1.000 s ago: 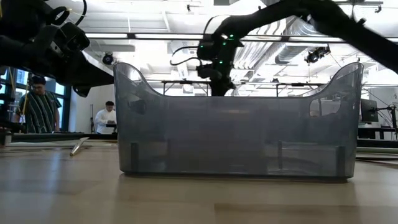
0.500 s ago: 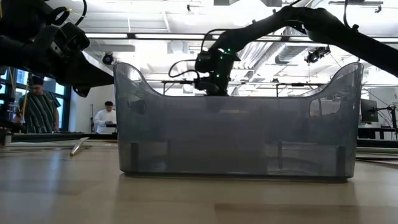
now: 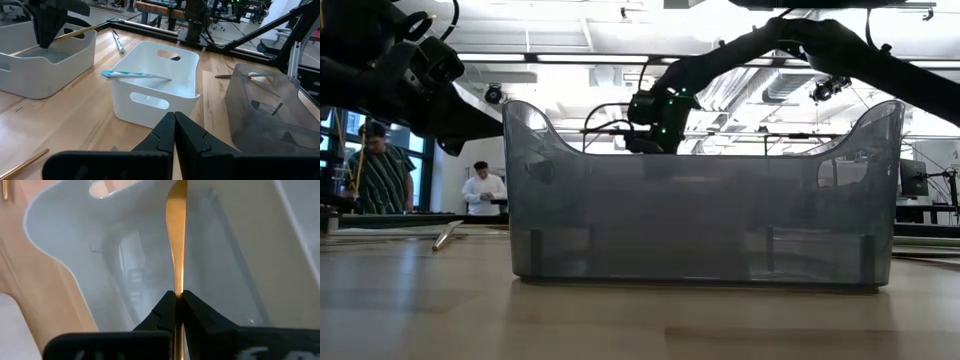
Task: Sort silverware by color (type)
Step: Put the gold table knife into the gray bin, then put the light green table knife into the black bin
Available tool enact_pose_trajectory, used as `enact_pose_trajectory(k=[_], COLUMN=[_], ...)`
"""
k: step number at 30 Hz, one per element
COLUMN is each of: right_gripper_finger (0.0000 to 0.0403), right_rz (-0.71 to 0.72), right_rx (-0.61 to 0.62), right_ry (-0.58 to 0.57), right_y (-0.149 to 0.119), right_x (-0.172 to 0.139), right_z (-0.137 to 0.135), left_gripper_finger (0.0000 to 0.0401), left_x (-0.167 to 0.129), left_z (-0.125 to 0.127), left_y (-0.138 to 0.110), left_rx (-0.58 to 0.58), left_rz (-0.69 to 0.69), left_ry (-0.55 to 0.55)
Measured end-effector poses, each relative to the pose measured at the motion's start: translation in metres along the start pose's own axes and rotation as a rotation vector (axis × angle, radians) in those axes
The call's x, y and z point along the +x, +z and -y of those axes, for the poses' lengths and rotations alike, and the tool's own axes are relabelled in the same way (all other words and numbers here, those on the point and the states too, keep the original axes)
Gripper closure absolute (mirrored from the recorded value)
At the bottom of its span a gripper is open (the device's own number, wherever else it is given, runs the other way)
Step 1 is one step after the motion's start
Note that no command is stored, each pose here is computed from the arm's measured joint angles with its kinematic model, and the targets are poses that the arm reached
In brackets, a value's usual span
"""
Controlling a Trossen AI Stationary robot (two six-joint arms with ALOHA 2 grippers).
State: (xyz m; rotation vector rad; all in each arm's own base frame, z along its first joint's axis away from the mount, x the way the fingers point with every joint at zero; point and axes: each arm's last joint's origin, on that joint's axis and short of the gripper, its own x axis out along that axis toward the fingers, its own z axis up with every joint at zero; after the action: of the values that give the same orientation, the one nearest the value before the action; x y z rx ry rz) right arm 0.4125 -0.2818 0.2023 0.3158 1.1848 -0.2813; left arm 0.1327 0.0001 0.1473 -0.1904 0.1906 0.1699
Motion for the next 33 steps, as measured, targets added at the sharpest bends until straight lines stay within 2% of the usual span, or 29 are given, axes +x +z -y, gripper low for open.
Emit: enact_pose_trajectory(k=[4,10,16,19,24,26,29,33], right_gripper_finger=[0.0381,0.0325,0.0295,0.0312,0.0389,0.0394,0.0398,0.0402], right_rz=[0.001,0.014,0.105,0.159,0.250,0.283,0.318,0.364], right_rx=[0.001,-0.006,-0.053,-0.113,-0.198,-0.203,-0.208,-0.210], right_ry=[-0.001,-0.004,-0.025,-0.054,-0.082,-0.068,-0.041,-0.002], right_y=[0.000,0.003,0.018,0.018,0.018,0.019,0.021,0.016], right_x=[0.001,-0.002,-0.031,-0.055,-0.104,-0.111,-0.107,-0.061], right_z=[0.000,0.000,-0.003,-0.010,-0.021,-0.022,-0.020,-0.019], left_gripper_finger=[0.0401,0.0401,0.0401,0.0401,0.0401,0.0401,0.0401,0.0401], left_x=[0.000,0.000,0.000,0.000,0.000,0.000,0.000,0.000], left_z=[0.000,0.000,0.000,0.000,0.000,0.000,0.000,0.000], left_y=[0.000,0.000,0.000,0.000,0.000,0.000,0.000,0.000], left_rx=[0.000,0.001,0.036,0.036,0.037,0.036,0.026,0.034], left_rz=[0.000,0.001,0.001,0.000,0.000,0.000,0.000,0.001], left_ry=[0.000,0.004,0.005,0.005,0.005,0.005,0.005,0.005])
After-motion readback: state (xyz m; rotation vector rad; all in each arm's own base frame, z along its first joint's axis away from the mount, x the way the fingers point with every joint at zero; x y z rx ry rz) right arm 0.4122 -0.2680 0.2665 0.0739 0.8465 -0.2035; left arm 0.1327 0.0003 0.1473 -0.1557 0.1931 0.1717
